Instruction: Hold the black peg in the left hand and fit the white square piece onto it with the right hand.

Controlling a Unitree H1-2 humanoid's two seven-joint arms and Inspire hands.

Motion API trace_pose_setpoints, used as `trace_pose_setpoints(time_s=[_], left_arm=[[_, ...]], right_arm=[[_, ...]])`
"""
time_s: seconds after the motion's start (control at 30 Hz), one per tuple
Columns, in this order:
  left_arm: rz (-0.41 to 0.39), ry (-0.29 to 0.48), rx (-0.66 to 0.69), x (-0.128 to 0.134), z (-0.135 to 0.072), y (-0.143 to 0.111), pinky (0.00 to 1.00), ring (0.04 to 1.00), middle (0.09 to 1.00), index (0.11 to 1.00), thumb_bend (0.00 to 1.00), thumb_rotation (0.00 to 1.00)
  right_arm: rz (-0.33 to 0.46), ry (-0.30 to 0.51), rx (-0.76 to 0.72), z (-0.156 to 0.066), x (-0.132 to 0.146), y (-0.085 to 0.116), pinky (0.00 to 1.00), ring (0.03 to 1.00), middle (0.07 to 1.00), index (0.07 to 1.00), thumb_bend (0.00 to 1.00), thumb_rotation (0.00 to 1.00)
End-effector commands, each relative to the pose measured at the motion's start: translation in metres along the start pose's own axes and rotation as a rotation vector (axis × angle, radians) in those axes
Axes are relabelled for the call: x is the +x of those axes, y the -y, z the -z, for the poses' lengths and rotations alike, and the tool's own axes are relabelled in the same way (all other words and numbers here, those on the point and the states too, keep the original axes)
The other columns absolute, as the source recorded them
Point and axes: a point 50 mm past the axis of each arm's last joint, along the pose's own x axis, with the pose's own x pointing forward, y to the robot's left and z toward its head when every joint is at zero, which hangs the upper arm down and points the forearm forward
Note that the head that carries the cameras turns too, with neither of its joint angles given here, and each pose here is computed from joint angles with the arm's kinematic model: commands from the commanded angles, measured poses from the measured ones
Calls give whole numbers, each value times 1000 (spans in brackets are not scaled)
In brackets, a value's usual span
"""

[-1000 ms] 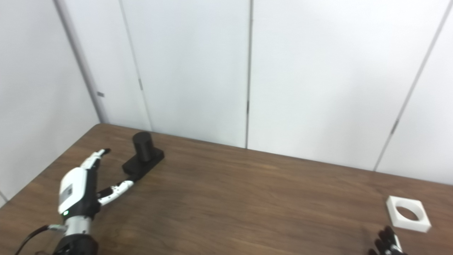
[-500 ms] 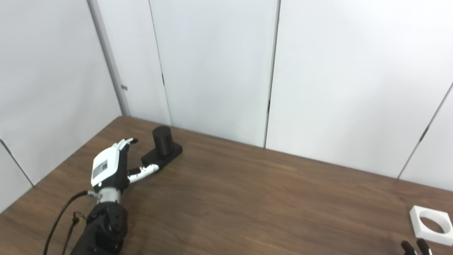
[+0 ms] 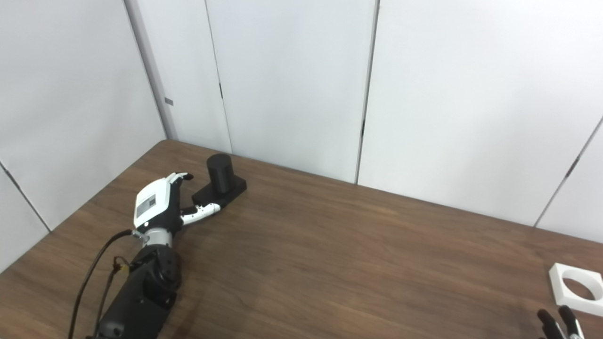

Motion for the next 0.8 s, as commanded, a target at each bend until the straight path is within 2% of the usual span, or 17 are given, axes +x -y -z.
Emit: trace_pose_setpoints(time_s=[0.0, 0.23, 0.43, 0.57, 0.77], left_arm=[[-79, 29, -14, 19, -15, -18, 920, 922, 899, 815, 1000, 578], [-61, 6, 5, 31, -13, -9, 925, 920, 895, 831, 1000, 583], [-57, 2, 105, 42, -13, 0, 891, 900, 876, 802, 1000, 584], [-44, -2, 176, 49, -13, 6, 896, 910, 888, 814, 991, 597], [-38, -11, 187, 56, -15, 15, 908, 909, 881, 802, 984, 569]], right_arm=[[24, -45, -32, 5, -34, 12, 1000, 977, 918, 962, 770, 1000], [22, -51, -34, 6, -34, 12, 1000, 976, 919, 954, 797, 1000], [24, -47, -27, 6, -35, 11, 1000, 970, 911, 950, 807, 1000], [-42, -24, -39, 8, -32, 14, 1000, 997, 960, 994, 873, 1000], [-40, -38, -43, 8, -34, 15, 1000, 1000, 970, 1000, 887, 1000]])
